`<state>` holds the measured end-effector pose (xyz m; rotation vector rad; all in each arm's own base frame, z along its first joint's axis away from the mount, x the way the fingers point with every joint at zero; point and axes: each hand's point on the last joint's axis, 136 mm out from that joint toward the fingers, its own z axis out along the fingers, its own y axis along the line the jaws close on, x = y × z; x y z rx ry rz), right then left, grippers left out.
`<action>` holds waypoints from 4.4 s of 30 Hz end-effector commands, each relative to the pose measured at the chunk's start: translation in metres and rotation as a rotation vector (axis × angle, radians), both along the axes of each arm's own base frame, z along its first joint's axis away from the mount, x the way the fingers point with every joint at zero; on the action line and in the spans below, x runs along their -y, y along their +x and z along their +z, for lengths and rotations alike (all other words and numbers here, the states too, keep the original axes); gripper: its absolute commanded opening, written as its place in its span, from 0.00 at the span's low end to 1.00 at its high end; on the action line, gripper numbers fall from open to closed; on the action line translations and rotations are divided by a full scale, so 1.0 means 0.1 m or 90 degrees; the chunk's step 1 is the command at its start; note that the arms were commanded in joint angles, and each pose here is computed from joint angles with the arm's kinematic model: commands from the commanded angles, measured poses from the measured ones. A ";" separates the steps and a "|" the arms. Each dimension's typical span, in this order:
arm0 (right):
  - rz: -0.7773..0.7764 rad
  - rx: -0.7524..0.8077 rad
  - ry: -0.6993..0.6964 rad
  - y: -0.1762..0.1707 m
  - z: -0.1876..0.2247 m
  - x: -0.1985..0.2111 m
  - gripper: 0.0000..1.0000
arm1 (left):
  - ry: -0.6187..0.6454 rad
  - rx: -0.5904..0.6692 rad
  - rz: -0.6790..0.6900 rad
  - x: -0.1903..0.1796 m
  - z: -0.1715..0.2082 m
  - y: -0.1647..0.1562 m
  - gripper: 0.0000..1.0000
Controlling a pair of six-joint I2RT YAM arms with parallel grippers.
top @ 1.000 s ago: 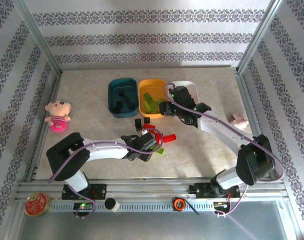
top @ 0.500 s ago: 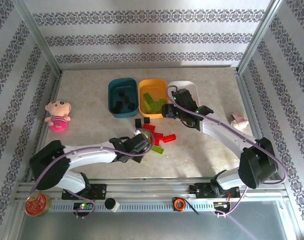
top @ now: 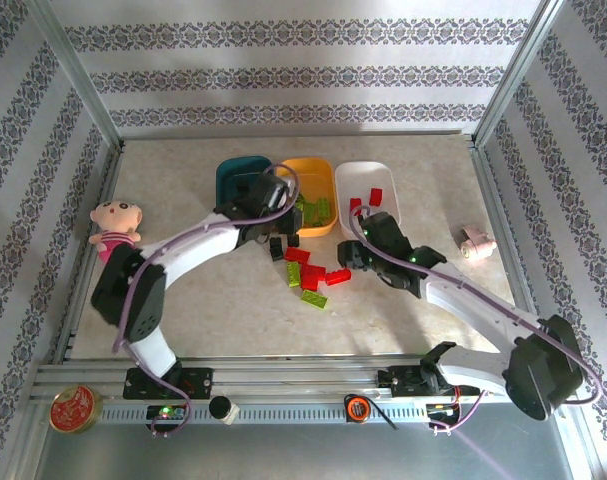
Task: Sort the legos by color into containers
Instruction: Place the lego in the container, then pick up the lego from the bottom-center of the table, then place the lego in the container, then pick up the lego from the center of the table.
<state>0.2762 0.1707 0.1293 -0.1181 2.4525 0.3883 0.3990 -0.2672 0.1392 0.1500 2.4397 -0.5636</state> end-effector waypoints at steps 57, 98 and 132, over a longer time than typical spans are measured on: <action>0.378 -0.141 -0.115 -0.97 -0.91 -1.21 0.25 | -0.051 0.026 0.182 -1.50 0.05 -1.57 1.00; 0.028 0.014 -0.039 1.42 0.17 -0.97 0.68 | -0.112 -0.071 0.012 -0.69 -0.40 -1.33 0.96; -0.001 0.042 -0.002 0.53 0.35 -0.32 0.68 | 0.124 -0.085 0.104 -0.82 -1.11 -0.49 0.46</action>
